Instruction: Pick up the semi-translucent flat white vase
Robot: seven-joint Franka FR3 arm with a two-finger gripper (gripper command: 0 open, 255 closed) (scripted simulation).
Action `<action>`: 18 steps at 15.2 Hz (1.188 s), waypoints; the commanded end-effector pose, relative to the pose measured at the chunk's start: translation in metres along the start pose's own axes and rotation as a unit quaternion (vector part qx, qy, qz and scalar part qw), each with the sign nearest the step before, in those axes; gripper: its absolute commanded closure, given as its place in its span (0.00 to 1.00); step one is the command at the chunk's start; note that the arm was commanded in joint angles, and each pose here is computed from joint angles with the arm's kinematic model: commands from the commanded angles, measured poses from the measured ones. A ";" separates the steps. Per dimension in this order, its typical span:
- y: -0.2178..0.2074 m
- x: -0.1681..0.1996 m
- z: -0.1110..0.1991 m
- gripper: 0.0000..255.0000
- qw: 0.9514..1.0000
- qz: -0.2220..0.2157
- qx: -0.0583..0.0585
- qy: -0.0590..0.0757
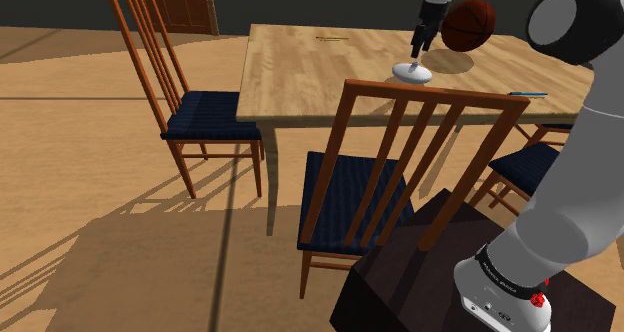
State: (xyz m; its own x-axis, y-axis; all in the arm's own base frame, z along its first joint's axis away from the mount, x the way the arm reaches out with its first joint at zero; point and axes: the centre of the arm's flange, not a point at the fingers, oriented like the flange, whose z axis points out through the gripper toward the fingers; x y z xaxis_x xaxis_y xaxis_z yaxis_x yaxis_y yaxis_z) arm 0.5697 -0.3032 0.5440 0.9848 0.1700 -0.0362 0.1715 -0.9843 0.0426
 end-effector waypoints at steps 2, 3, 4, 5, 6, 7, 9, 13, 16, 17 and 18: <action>0.037 0.019 0.003 0.00 1.000 -0.002 -0.001 0.000; 0.048 0.026 0.003 0.00 1.000 -0.002 -0.002 0.000; 0.055 0.029 0.004 0.00 1.000 -0.002 -0.002 0.000; 0.055 0.030 0.009 0.00 1.000 -0.002 -0.002 0.000; 0.055 0.030 0.014 0.00 1.000 -0.002 -0.002 0.000; 0.054 0.030 0.019 0.00 1.000 -0.002 -0.002 0.000; 0.054 0.030 0.030 0.00 1.000 -0.002 -0.002 0.000; 0.053 0.031 0.044 0.00 1.000 -0.002 -0.002 0.000; 0.053 0.031 0.044 1.00 1.000 -0.002 -0.002 0.000; 0.053 0.031 0.044 1.00 1.000 -0.002 -0.002 0.000; 0.053 0.031 0.044 1.00 1.000 -0.002 -0.002 0.000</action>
State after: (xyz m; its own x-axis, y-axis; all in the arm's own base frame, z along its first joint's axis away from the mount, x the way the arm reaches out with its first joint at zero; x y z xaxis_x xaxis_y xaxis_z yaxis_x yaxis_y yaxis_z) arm 0.6085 -0.3518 0.5022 0.9841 0.1741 -0.0354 0.1757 -0.9833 0.0471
